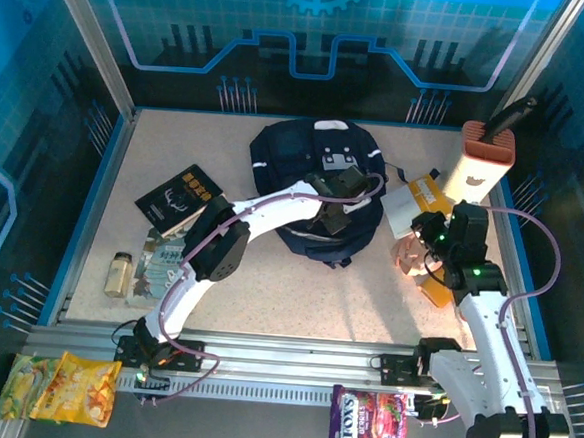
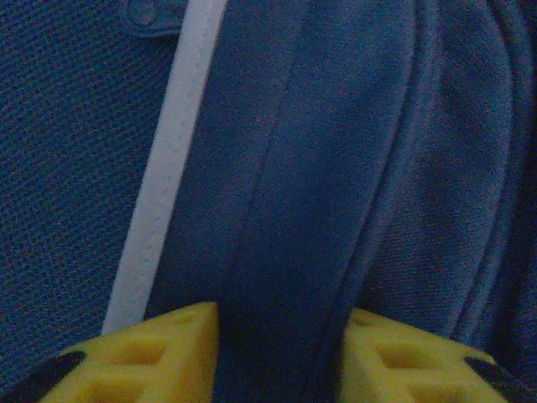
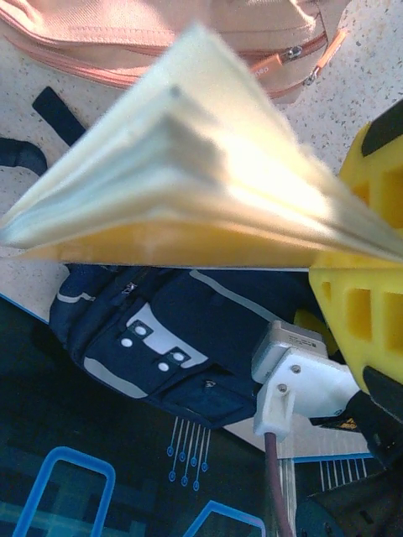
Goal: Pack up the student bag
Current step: Open the student bag at the top-center of the table.
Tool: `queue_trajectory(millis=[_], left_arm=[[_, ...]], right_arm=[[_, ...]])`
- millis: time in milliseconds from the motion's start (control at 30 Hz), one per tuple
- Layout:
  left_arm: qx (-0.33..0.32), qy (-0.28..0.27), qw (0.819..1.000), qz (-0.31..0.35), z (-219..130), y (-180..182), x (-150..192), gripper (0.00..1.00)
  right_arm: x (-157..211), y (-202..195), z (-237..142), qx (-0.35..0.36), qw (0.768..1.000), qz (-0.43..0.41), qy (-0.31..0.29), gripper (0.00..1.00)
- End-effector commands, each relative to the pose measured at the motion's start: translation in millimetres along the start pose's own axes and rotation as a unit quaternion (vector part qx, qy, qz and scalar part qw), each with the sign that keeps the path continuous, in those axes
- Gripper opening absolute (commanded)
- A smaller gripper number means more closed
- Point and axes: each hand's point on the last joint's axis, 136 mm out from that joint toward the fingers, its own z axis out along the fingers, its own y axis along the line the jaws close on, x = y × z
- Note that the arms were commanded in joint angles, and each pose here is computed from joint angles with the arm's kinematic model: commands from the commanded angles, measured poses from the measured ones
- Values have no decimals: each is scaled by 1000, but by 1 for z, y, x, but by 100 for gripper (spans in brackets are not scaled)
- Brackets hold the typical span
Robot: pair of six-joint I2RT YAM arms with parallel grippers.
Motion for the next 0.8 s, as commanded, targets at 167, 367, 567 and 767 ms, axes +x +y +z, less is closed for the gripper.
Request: queue_trajectory(millis=[167,367,567,767], left_arm=[[-10,-52,998,-32,-45,14,-25,8],[-19,-107,992,-64,-82,26,-40,0],[-49,-193,974,-111,-129,47,-58,0],[-75,-304,936,-160,-175,68,-79,0]], right_arm=[[-15,-11,-22,19,999,-12,-35,0],[-17,-25,-35,48,998,-16,-47,0],[-8,-30,-41,55,998,-21,-23,0],[11,5,-29,-57,998,-19,30,0]])
